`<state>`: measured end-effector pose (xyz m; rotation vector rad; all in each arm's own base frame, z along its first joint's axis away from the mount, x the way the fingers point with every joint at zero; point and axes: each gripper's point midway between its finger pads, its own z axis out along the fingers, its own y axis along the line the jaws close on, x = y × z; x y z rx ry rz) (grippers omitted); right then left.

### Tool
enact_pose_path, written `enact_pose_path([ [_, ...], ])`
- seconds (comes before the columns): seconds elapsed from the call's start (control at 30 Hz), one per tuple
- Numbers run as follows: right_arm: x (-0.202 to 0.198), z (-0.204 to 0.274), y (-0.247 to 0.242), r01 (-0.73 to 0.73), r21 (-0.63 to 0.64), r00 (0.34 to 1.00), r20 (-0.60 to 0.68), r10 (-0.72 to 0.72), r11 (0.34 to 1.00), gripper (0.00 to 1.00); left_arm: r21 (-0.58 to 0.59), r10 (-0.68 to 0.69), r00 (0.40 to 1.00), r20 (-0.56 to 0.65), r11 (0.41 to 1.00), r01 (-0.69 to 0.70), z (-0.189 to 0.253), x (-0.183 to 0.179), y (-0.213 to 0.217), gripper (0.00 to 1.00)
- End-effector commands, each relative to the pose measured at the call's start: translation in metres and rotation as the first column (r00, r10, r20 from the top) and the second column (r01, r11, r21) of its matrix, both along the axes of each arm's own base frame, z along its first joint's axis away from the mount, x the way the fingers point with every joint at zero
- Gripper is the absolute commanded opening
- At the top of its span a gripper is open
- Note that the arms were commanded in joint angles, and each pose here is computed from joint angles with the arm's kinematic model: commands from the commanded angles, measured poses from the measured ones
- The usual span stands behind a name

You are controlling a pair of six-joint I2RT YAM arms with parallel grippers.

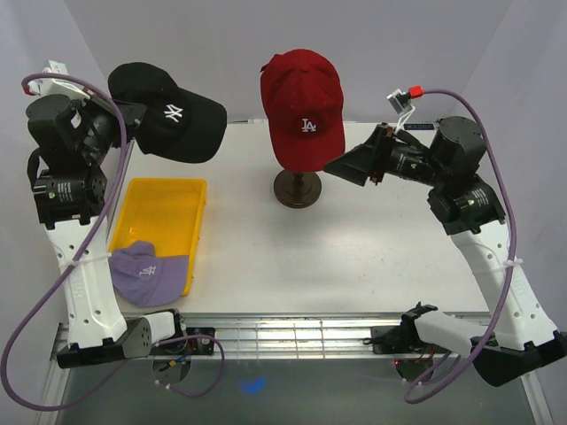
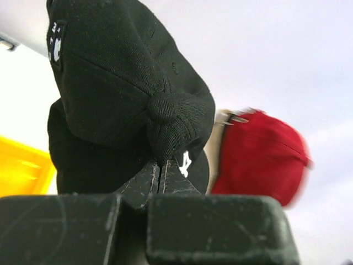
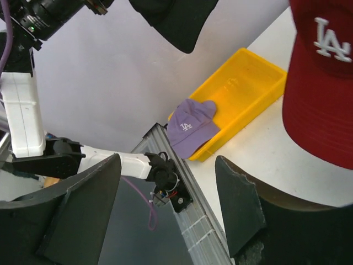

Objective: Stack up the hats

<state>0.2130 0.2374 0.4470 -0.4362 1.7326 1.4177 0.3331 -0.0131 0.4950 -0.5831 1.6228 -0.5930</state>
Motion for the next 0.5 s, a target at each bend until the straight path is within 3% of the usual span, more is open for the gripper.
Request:
enact_pose_path([
  [0.0,0.009,0.006,0.009,0.053,-0.080,0.997,0.053,-0.049,0.995,0.75,-0.001,-0.157,0.981,0.114,0.987,0.159,0.040,-0.033,-0.031,0.00],
  [0.17,0.011,0.022,0.027,-0.010,-0.069,0.998,0.064,0.014,0.998,0.76,-0.007,-0.312,0.937,0.159,0.948,0.317,0.054,-0.065,-0.061,0.00],
  [0.47,0.005,0.049,0.059,-0.088,-0.049,0.994,0.062,0.091,0.995,0.77,-0.011,-0.453,0.863,0.225,0.884,0.467,0.068,-0.109,-0.089,0.00],
])
